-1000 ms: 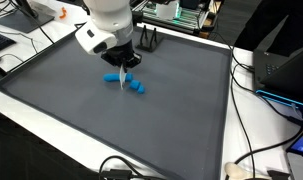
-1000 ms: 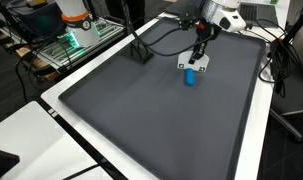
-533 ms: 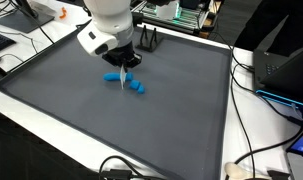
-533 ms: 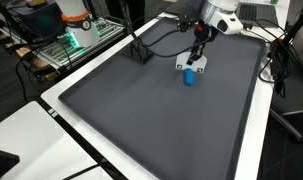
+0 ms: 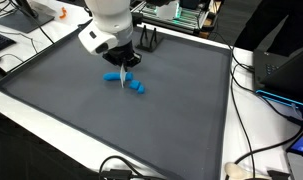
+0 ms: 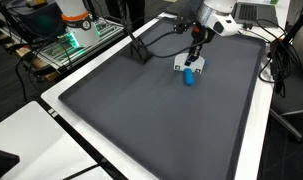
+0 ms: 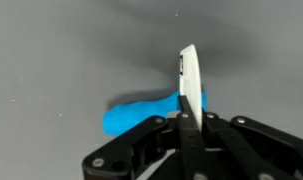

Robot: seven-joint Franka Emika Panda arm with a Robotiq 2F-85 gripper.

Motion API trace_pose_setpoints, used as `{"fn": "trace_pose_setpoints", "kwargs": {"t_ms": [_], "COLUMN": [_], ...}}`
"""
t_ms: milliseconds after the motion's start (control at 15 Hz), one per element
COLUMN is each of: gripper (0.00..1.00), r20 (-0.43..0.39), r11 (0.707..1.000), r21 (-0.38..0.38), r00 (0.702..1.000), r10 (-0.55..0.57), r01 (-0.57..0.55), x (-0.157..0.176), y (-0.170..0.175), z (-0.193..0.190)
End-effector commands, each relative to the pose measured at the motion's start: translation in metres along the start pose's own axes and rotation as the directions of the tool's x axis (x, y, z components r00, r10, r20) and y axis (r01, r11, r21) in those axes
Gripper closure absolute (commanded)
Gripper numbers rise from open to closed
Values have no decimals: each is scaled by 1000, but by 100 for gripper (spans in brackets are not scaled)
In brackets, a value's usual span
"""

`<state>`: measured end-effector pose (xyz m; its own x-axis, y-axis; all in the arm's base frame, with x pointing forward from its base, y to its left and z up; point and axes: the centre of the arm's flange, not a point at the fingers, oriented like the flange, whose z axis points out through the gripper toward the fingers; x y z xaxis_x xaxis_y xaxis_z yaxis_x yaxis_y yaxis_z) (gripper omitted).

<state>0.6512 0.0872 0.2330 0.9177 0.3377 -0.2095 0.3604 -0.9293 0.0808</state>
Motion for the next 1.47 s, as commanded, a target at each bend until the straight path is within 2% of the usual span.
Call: {"fn": "trace_pose_setpoints", "kwargs": {"t_ms": [0,333,667,1067,1400], "gripper": [99,99,99,99,99], "r20": [31,52,28,-10,-23], "r11": [1000,1000,998,999,999], "r21": [18,25,55,39,10], "r00": [999,999,999,1000,999], "r10": [8,12,19,15,-48], "r01": [-9,-14,-20,-15,48], "x": [-28,-39,-39,-38,-33], "y": [4,10,10,15,25], "z": [17,12,-1,-33,-55]}}
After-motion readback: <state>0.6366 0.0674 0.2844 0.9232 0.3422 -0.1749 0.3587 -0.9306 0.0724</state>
